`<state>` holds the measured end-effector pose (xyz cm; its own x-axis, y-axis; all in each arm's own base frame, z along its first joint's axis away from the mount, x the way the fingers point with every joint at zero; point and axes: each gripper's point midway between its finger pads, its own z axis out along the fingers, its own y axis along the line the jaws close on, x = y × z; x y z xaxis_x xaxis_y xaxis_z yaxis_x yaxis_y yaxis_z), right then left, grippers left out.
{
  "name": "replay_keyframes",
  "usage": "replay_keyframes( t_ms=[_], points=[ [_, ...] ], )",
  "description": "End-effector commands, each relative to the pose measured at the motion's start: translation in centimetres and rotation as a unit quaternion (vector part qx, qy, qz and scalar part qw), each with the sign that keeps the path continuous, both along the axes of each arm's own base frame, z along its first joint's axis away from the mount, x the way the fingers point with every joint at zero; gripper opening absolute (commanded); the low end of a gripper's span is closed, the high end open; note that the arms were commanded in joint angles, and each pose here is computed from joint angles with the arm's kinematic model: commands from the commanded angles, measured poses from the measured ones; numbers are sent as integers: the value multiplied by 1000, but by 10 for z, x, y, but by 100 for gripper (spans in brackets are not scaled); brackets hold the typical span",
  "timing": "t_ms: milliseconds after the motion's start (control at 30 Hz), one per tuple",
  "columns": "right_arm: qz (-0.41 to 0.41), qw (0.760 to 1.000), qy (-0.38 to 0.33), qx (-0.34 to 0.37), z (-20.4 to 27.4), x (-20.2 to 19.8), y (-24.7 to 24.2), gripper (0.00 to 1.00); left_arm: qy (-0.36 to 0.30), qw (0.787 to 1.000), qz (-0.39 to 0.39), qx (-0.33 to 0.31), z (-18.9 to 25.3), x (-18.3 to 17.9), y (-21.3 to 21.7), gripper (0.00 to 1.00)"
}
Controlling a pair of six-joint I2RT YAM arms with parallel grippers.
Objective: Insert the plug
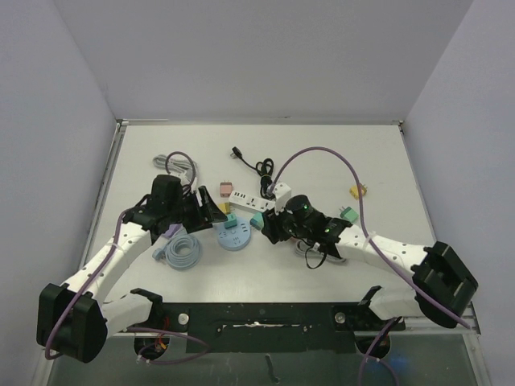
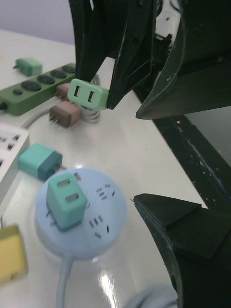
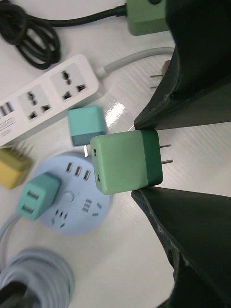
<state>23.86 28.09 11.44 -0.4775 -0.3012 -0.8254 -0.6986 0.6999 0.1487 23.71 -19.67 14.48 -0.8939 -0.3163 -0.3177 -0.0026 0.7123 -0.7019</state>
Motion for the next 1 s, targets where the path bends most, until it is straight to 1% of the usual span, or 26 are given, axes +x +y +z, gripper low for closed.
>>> replay_keyframes(
  t_ms=[0,67,133,267,367,433,667,800,967],
  points=[
    [89,984,-94,120,78,-12,36,30,-43,984,-105,-136,56,-13,-50,62],
    [107,980,-105,127,86,-18,39,30,-36,978,-121,-169,65,-21,-60,62],
    [123,978,-110,131,90,-24,41,31,-30,973,-128,-188,72,-26,-67,62],
    [168,973,-101,124,92,-38,49,31,-7,973,-120,-199,73,-30,-75,62],
    [198,970,-91,103,89,-49,57,31,15,976,-103,-193,65,-29,-76,62],
    [205,970,-93,93,88,-51,60,32,27,976,-101,-189,59,-31,-76,60],
    [207,970,-94,88,87,-51,64,32,36,980,-111,-163,49,-35,-74,43],
    [209,970,-92,82,86,-50,66,32,33,978,-138,-156,51,-42,-78,43],
    [213,970,-91,80,86,-49,68,32,23,977,-166,-128,50,-47,-74,42]
  ],
)
